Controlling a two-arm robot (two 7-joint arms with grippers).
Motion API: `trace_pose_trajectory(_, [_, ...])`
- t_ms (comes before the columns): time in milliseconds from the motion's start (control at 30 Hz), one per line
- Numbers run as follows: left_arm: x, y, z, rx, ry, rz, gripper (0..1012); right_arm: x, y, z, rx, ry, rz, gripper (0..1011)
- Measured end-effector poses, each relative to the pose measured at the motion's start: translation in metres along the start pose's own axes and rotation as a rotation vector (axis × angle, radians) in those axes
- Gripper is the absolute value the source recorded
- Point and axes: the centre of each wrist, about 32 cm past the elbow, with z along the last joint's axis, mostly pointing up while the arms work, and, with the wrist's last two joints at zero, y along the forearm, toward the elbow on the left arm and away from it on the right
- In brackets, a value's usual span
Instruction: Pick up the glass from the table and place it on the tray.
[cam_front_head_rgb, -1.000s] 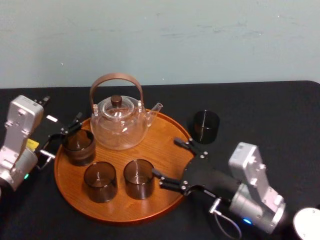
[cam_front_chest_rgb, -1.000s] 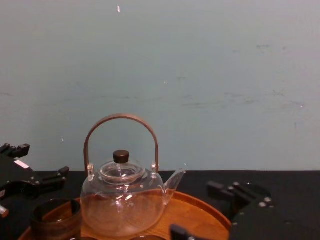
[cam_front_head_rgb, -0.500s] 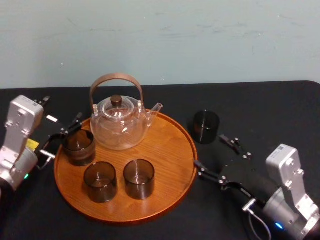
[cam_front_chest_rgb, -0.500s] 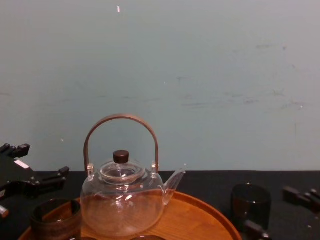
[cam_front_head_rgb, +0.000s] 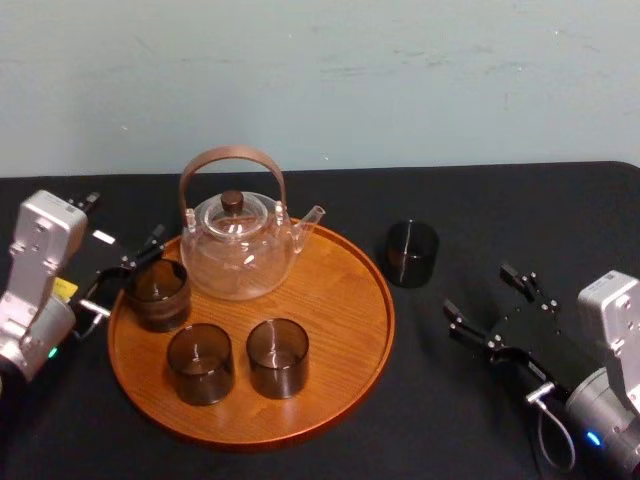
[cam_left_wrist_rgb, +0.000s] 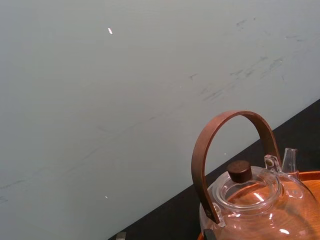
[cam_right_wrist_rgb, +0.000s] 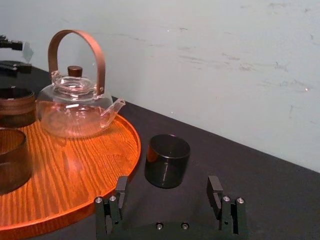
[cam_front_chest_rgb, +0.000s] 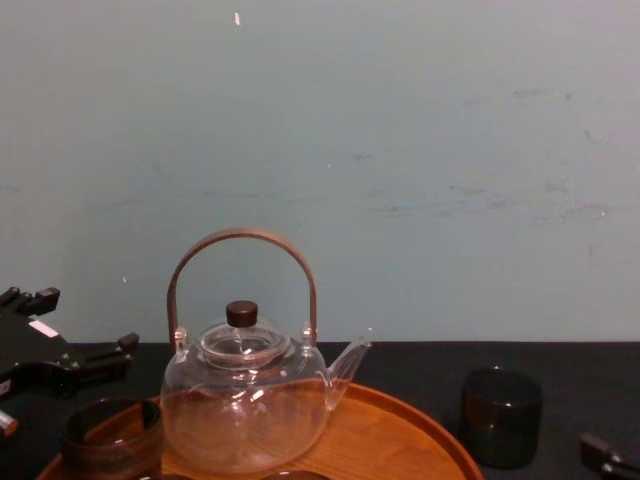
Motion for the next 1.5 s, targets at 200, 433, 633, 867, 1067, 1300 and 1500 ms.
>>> trace_pose_trajectory(200, [0.0000, 0.000, 0.000, 0.000, 0.000, 0.000, 1001, 0.0082, 0.009, -0.001, 0.003, 0.046, 0.015, 1002])
trace_pose_trajectory(433, [0.0000, 0.000, 0.000, 0.000, 0.000, 0.000, 1001, 0.0181, 0.029, 0.001, 0.001, 0.068, 0.053, 1002])
trace_pose_trajectory(633, [0.0000, 0.000, 0.000, 0.000, 0.000, 0.000, 1001, 0.0240, 0.045, 0.004, -0.013, 0.062, 0.072, 1002])
trace_pose_trajectory(867, [0.0000, 0.000, 0.000, 0.000, 0.000, 0.000, 1001, 0.0308, 0.059, 0.004, -0.039, 0.041, 0.077, 1002])
trace_pose_trajectory(1067, [0.0000, 0.000, 0.000, 0.000, 0.000, 0.000, 1001, 0.0362, 0.068, 0.002, -0.053, 0.035, 0.078, 1002])
trace_pose_trajectory(1300, [0.0000, 0.000, 0.000, 0.000, 0.000, 0.000, 1001, 0.0411, 0.078, 0.000, -0.057, 0.034, 0.087, 1002])
trace_pose_trajectory(1500, [0.0000, 0.000, 0.000, 0.000, 0.000, 0.000, 1001, 0.0440, 0.087, -0.001, -0.052, 0.031, 0.103, 1002])
